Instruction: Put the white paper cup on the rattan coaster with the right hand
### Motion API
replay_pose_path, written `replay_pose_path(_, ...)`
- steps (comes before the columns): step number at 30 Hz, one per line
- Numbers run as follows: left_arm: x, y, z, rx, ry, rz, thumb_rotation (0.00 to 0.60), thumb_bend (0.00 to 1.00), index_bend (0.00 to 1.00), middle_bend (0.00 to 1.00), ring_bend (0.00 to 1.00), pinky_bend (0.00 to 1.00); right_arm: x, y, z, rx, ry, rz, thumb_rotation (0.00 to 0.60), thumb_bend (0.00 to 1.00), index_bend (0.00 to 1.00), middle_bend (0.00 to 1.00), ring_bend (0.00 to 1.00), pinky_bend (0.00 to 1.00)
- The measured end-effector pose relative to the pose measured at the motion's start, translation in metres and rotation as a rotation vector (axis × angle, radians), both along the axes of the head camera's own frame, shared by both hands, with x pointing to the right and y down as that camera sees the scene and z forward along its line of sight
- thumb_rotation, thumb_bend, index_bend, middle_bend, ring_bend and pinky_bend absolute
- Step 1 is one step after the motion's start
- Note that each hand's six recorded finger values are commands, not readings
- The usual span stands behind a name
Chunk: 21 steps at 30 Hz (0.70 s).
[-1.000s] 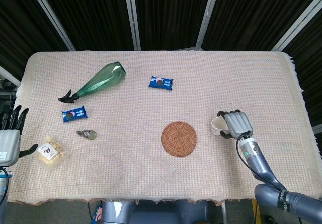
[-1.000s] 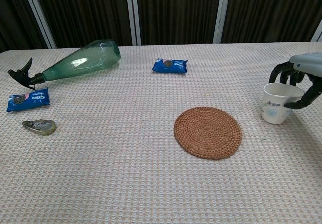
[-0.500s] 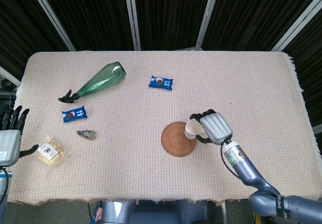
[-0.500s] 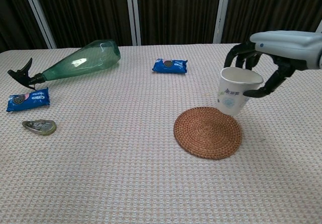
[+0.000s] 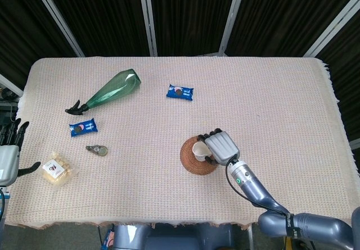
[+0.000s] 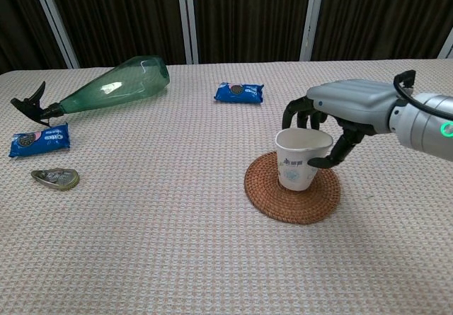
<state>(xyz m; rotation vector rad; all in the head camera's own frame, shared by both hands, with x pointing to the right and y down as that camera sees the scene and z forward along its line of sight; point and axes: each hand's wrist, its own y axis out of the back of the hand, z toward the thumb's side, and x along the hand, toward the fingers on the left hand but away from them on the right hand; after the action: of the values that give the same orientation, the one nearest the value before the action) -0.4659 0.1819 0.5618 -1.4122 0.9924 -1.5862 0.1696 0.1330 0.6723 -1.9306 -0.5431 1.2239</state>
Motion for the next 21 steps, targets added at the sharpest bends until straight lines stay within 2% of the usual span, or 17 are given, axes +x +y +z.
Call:
replay_pose_path(1,0.000,0.000,0.000,-0.001,0.000,0.001,0.600,0.00,0.00,0.00,0.00,0.00,0.000,0.001,0.001,-0.003,0.000,0.003,0.600,0.14,0.20,0.34,0.32,0.29)
replay_pose_path(2,0.000,0.000,0.001,-0.003,0.000,0.002,0.600,0.00,0.00,0.00,0.00,0.00,-0.001,0.002,0.002,-0.005,-0.001,0.005,0.600,0.09,0.13,0.25,0.25,0.27)
replay_pose_path(3,0.000,0.000,0.001,-0.006,0.000,0.003,0.600,0.00,0.00,0.00,0.00,0.00,-0.001,0.002,0.002,-0.003,0.001,0.004,0.600,0.02,0.05,0.14,0.15,0.22)
replay_pose_path(5,0.001,0.000,0.002,-0.011,-0.001,0.005,0.600,0.00,0.00,0.00,0.00,0.00,-0.001,0.003,0.001,0.006,0.009,-0.004,0.600,0.00,0.00,0.01,0.02,0.10)
replay_pose_path(6,0.001,0.000,0.002,-0.010,-0.002,0.006,0.600,0.00,0.00,0.00,0.00,0.00,-0.001,0.003,0.001,0.012,0.019,-0.013,0.600,0.00,0.00,0.00,0.00,0.04)
replay_pose_path(8,0.001,0.000,0.001,-0.010,-0.001,0.005,0.600,0.00,0.00,0.00,0.00,0.00,0.000,0.005,-0.001,0.022,0.033,-0.029,0.600,0.00,0.00,0.00,0.00,0.00)
replay_pose_path(14,0.002,0.001,-0.001,-0.008,0.009,0.008,0.600,0.00,0.00,0.00,0.00,0.00,0.003,0.011,-0.034,0.074,-0.005,-0.042,0.600,0.00,0.00,0.00,0.00,0.00)
replay_pose_path(17,0.003,0.002,-0.003,-0.003,0.015,0.013,0.600,0.00,0.00,0.00,0.00,0.00,0.020,0.013,-0.058,0.133,-0.014,-0.025,0.600,0.00,0.00,0.00,0.00,0.00)
replay_pose_path(21,0.003,0.006,-0.005,0.002,0.021,0.018,0.600,0.00,0.00,0.00,0.00,0.00,0.060,0.024,-0.085,0.190,-0.023,0.051,0.600,0.00,0.00,0.00,0.00,0.00)
